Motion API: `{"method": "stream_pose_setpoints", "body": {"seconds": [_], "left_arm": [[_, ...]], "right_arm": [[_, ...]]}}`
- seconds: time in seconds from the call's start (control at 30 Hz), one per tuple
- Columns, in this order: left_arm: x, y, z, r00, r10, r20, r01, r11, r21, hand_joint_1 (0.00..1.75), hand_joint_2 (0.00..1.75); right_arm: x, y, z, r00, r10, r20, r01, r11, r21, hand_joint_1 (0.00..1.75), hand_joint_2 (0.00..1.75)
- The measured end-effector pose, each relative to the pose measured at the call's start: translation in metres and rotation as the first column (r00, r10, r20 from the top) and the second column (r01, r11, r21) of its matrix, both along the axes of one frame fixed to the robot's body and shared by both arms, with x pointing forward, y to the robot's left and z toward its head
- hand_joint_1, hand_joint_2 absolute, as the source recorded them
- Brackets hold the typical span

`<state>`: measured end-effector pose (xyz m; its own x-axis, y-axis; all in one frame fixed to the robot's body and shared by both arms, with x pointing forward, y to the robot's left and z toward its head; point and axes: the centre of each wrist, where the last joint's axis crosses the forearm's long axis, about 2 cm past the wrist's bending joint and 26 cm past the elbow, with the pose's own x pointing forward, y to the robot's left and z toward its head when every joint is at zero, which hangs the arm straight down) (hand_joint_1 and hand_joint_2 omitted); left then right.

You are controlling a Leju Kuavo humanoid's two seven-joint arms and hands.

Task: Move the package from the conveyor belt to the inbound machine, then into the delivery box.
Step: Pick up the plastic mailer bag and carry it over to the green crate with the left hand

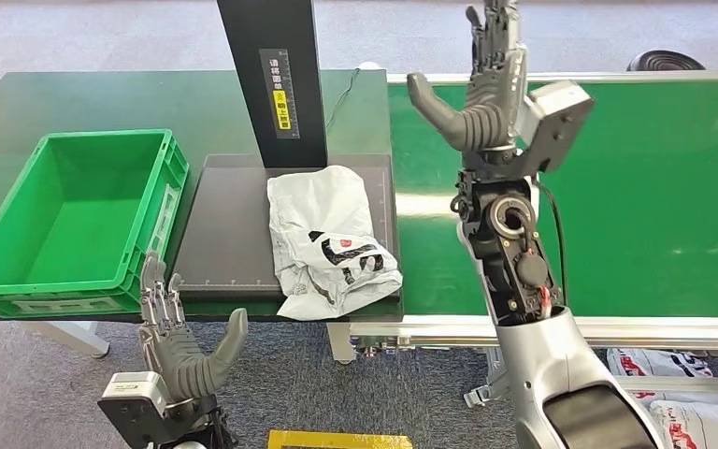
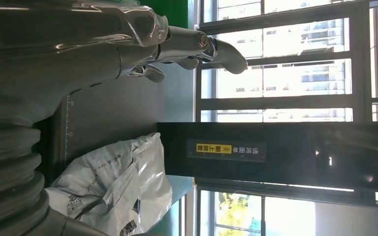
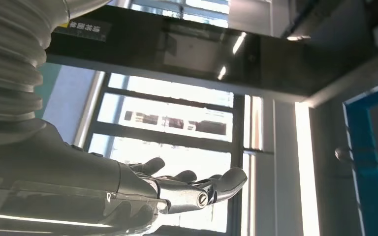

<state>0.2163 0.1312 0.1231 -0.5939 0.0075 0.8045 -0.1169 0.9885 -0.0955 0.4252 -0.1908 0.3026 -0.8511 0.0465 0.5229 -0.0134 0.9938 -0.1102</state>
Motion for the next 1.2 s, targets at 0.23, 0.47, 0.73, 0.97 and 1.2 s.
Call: {"method": "stream_pose_setpoints", "body": {"seconds": [0.23, 0.47, 0.73, 0.97, 1.2], "left_arm": [[0.000, 0.002, -0.001, 0.999, -0.046, 0.002, 0.046, 0.999, 0.002, 0.00, 1.75], [0.000, -0.001, -0.004, 0.998, -0.055, -0.005, 0.055, 0.998, 0.009, 0.00, 1.75], [0.000, -0.003, -0.008, 0.998, -0.059, -0.026, 0.060, 0.998, 0.013, 0.00, 1.75], [0.007, 0.002, -0.011, 0.998, -0.058, -0.030, 0.058, 0.998, 0.031, 0.00, 1.75], [0.017, 0.012, -0.012, 0.999, -0.043, -0.011, 0.044, 0.995, 0.091, 0.00, 1.75]], "right_arm": [[-0.049, -0.004, -0.055, 0.997, -0.078, 0.010, 0.076, 0.993, 0.094, 0.00, 1.75], [-0.113, 0.021, -0.115, 0.986, -0.114, -0.122, 0.131, 0.981, 0.141, 0.00, 1.75], [-0.167, 0.047, -0.154, 0.952, 0.076, -0.297, 0.015, 0.956, 0.293, 0.00, 1.75], [-0.197, 0.058, -0.175, 0.914, 0.097, -0.394, 0.044, 0.942, 0.334, 0.00, 1.75], [-0.217, 0.061, -0.192, 0.885, 0.108, -0.453, 0.048, 0.946, 0.320, 0.00, 1.75]]}}
